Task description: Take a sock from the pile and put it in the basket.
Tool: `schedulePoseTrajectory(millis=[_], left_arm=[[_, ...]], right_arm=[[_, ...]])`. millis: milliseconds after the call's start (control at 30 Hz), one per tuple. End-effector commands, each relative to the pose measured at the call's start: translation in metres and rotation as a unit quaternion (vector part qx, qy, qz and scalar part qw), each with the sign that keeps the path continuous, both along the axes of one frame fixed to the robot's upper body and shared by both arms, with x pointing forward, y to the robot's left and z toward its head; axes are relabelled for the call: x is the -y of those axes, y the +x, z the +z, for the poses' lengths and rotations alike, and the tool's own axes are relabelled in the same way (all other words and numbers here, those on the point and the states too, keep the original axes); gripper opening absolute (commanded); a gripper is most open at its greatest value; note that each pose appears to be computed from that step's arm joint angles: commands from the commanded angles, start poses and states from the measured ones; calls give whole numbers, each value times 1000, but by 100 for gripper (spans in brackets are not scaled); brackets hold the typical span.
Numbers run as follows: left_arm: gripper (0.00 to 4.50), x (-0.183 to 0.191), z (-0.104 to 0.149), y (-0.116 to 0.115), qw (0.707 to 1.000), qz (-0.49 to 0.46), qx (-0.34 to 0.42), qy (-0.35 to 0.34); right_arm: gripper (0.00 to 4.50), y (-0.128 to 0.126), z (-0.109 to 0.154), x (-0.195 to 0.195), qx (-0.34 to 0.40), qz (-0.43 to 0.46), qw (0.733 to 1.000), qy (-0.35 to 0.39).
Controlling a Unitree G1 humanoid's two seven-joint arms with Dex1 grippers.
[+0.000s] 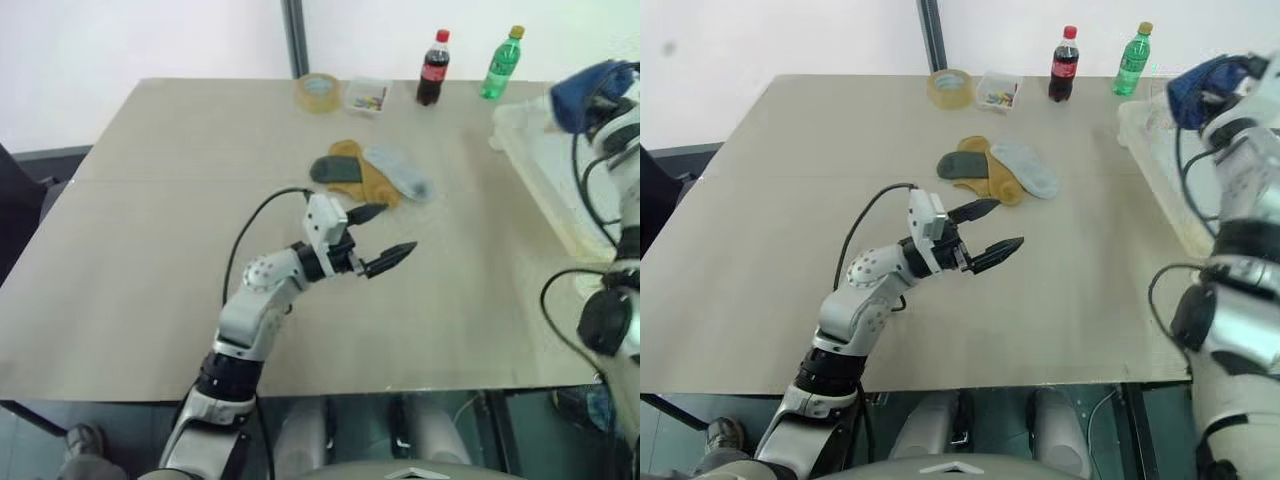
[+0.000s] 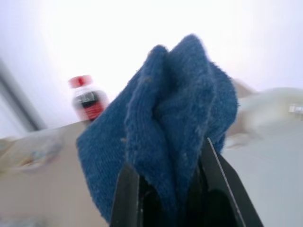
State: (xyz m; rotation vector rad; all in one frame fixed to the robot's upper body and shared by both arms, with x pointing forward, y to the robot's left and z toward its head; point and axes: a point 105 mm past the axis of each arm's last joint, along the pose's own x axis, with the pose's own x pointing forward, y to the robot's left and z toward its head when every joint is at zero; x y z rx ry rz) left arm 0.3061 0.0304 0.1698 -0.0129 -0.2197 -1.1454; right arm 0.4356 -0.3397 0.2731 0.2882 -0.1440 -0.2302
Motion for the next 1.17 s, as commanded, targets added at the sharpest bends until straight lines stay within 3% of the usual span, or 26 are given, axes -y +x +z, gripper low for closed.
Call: schedulePoseTrajectory(millis=[33, 300, 367, 467, 600, 700, 800, 900, 1000, 1167], left_arm=[[450, 5, 14, -1, 999, 1, 30, -13], [450, 3, 13, -6, 1000, 0, 24, -16], [450, 2, 11, -8, 1000, -4, 22, -13], [450, -2, 9, -10, 1000, -5, 22, -8], [450, -12, 2, -9, 1000, 0, 15, 6], [450, -31, -7, -8, 999, 19, 0, 26], [450, -63, -21, -8, 996, 56, -30, 56], [450, -111, -31, -12, 987, 116, -70, 82], [450, -148, -31, -21, 978, 162, -85, 103], [450, -182, -26, -33, 966, 203, -101, 127]], right_arm=[[50, 3, -21, 12, -36, -12, 999, 6], [430, -7, -47, 33, -76, -21, 997, 11], [441, -11, -47, 37, -72, -15, 997, 4], [441, -22, -36, 32, -37, 37, 996, -78], [441, -70, -11, -18, 41, 157, 976, -149], [441, -109, -10, -65, 38, 246, 946, -208], [441, -136, -25, -106, 14, 313, 916, -249], [441, -161, -64, -132, -51, 376, 885, -270], [441, -173, -95, -130, -104, 379, 870, -298], [441, -180, -119, -123, -143, 387, 852, -321]])
